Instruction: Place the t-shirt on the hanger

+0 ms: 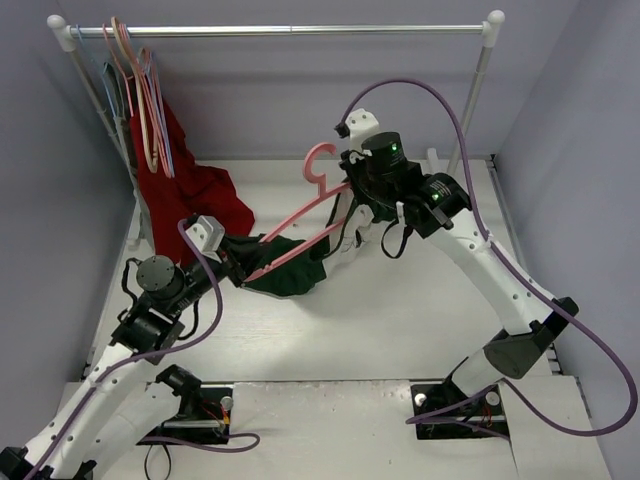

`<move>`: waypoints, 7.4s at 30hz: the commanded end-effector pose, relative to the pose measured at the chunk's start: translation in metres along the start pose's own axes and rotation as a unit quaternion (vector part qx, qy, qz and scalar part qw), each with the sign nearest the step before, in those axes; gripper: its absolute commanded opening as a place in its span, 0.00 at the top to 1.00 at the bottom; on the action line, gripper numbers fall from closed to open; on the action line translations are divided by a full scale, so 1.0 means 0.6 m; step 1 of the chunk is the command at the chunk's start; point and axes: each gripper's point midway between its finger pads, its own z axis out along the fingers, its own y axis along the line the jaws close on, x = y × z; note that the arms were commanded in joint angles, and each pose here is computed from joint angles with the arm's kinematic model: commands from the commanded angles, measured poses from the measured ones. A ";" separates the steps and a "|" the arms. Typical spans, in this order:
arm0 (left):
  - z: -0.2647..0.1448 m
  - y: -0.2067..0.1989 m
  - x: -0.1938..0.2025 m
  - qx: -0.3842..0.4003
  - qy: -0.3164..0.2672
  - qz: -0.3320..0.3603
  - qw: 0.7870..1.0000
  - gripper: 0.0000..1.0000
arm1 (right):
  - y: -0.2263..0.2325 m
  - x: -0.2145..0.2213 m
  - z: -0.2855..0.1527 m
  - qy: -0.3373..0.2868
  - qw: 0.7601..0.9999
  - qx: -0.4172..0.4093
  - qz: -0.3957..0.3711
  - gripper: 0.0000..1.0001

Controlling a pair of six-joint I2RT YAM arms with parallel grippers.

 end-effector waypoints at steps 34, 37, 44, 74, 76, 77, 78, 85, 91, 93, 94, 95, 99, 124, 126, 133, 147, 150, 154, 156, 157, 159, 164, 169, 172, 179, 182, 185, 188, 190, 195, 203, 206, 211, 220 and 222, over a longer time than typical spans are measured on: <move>0.107 -0.023 -0.106 0.052 -0.230 -0.112 0.965 1.00 | 0.030 -0.084 -0.052 -0.104 0.994 -0.021 -0.012 0.57; 0.106 -0.021 -0.106 0.049 -0.235 -0.112 0.964 1.00 | 0.005 -0.085 -0.080 -0.107 0.994 -0.008 -0.013 0.46; 0.108 -0.022 -0.099 0.055 -0.236 -0.120 0.963 1.00 | -0.073 -0.072 -0.124 -0.110 0.993 0.020 -0.029 0.36; 0.093 -0.058 -0.131 0.089 -0.194 -0.070 0.975 1.00 | -0.063 -0.036 0.019 -0.130 0.948 -0.192 -0.217 0.17; 0.092 -0.063 -0.135 0.096 -0.192 -0.068 0.974 1.00 | -0.059 -0.033 0.022 -0.131 0.946 -0.194 -0.222 0.17; 0.093 -0.064 -0.135 0.098 -0.189 -0.069 0.975 1.00 | -0.057 -0.024 0.027 -0.125 0.947 -0.196 -0.222 0.17; 0.093 -0.065 -0.135 0.099 -0.187 -0.068 0.975 1.00 | -0.058 -0.026 0.029 -0.130 0.946 -0.193 -0.224 0.17; 0.093 -0.080 -0.142 0.120 -0.167 -0.064 0.977 1.00 | -0.062 -0.022 0.042 -0.142 0.945 -0.181 -0.234 0.19; 0.086 -0.089 -0.139 0.130 -0.152 -0.063 0.978 1.00 | -0.055 -0.023 0.057 -0.163 0.940 -0.170 -0.247 0.30; 0.083 -0.091 -0.146 0.130 -0.152 -0.058 0.978 1.00 | -0.052 -0.029 0.055 -0.171 0.939 -0.164 -0.251 0.41; 0.084 -0.090 -0.142 0.128 -0.145 -0.057 0.979 1.00 | -0.051 -0.028 0.055 -0.173 0.938 -0.164 -0.251 0.52; 0.084 -0.090 -0.143 0.127 -0.143 -0.055 0.980 1.00 | -0.049 -0.035 0.050 -0.181 0.937 -0.160 -0.255 0.58; 0.087 -0.073 -0.135 0.097 -0.126 -0.055 0.986 1.00 | -0.058 -0.043 0.037 -0.188 0.936 -0.136 -0.266 0.92; 0.057 0.100 -0.296 -0.228 -0.159 0.009 0.961 0.27 | -0.089 0.037 -0.013 -0.138 0.954 -0.084 -0.251 1.00; 0.037 0.111 -0.321 -0.257 -0.176 0.014 0.950 0.27 | -0.094 0.040 -0.006 -0.129 0.959 -0.081 -0.240 1.00; -0.020 0.139 -0.373 -0.336 -0.196 0.048 0.920 0.27 | -0.093 0.050 0.023 -0.112 0.966 -0.085 -0.215 1.00; 0.136 0.137 -0.034 -0.304 0.017 -0.211 0.929 0.27 | -0.074 0.038 0.045 -0.110 0.980 -0.109 -0.129 1.00; 0.180 0.128 -0.007 -0.298 0.021 -0.230 0.926 0.27 | -0.072 0.039 0.040 -0.109 0.980 -0.112 -0.126 1.00; 0.239 0.110 0.018 -0.269 0.026 -0.253 0.929 0.27 | -0.068 0.043 0.036 -0.110 0.979 -0.117 -0.124 1.00; 0.267 0.097 0.041 -0.253 0.038 -0.263 0.930 0.27 | -0.065 0.046 0.032 -0.112 0.979 -0.120 -0.122 1.00; 0.275 0.091 0.049 -0.246 0.043 -0.265 0.931 0.27 | -0.064 0.047 0.030 -0.112 0.979 -0.122 -0.122 1.00; 0.292 0.080 0.071 -0.239 0.050 -0.266 0.932 0.27 | -0.065 0.046 0.025 -0.116 0.978 -0.121 -0.124 1.00; 0.323 0.076 0.107 -0.237 0.065 -0.266 0.932 0.27 | -0.067 0.046 0.016 -0.119 0.978 -0.118 -0.127 1.00; 0.340 0.071 0.152 -0.240 0.092 -0.265 0.929 0.38 | -0.067 0.039 0.010 -0.122 0.977 -0.119 -0.130 1.00; 0.344 0.073 0.179 -0.245 0.104 -0.268 0.926 0.46 | -0.069 0.040 0.008 -0.122 0.977 -0.115 -0.131 1.00; 0.326 0.088 0.247 -0.276 0.147 -0.259 0.914 0.49 | -0.079 0.039 -0.005 -0.126 0.977 -0.099 -0.138 1.00; 0.310 0.103 0.261 -0.298 0.154 -0.246 0.909 0.49 | -0.079 0.040 -0.006 -0.123 0.978 -0.099 -0.138 1.00; 0.293 0.133 0.239 -0.320 0.144 -0.238 0.906 0.51 | -0.083 0.048 -0.009 -0.114 0.979 -0.095 -0.141 1.00; 0.270 0.181 0.192 -0.343 0.126 -0.222 0.904 0.54 | -0.092 0.055 -0.016 -0.104 0.980 -0.081 -0.149 1.00; 0.254 0.226 0.142 -0.357 0.102 -0.226 0.901 0.54 | -0.098 0.054 -0.022 -0.104 0.979 -0.072 -0.158 1.00; 0.217 0.292 0.064 -0.376 0.113 -0.192 0.899 0.54 | -0.105 0.036 -0.039 -0.113 0.977 -0.063 -0.172 1.00; 0.203 0.339 -0.054 -0.380 0.126 -0.132 0.907 0.54 | -0.091 0.040 -0.048 -0.109 0.971 -0.092 -0.194 1.00; 0.198 0.354 -0.100 -0.387 0.121 -0.117 0.907 0.54 | -0.088 0.049 -0.047 -0.100 0.970 -0.096 -0.202 1.00; 0.188 0.375 -0.167 -0.407 0.106 -0.087 0.903 0.54 | -0.088 0.059 -0.048 -0.093 0.968 -0.098 -0.211 1.00; 0.183 0.403 -0.205 -0.427 0.096 -0.045 0.898 0.54 | -0.072 0.085 -0.050 -0.071 0.964 -0.116 -0.228 1.00; 0.178 0.411 -0.220 -0.435 0.086 -0.036 0.895 0.54 | -0.066 0.093 -0.049 -0.061 0.964 -0.121 -0.230 1.00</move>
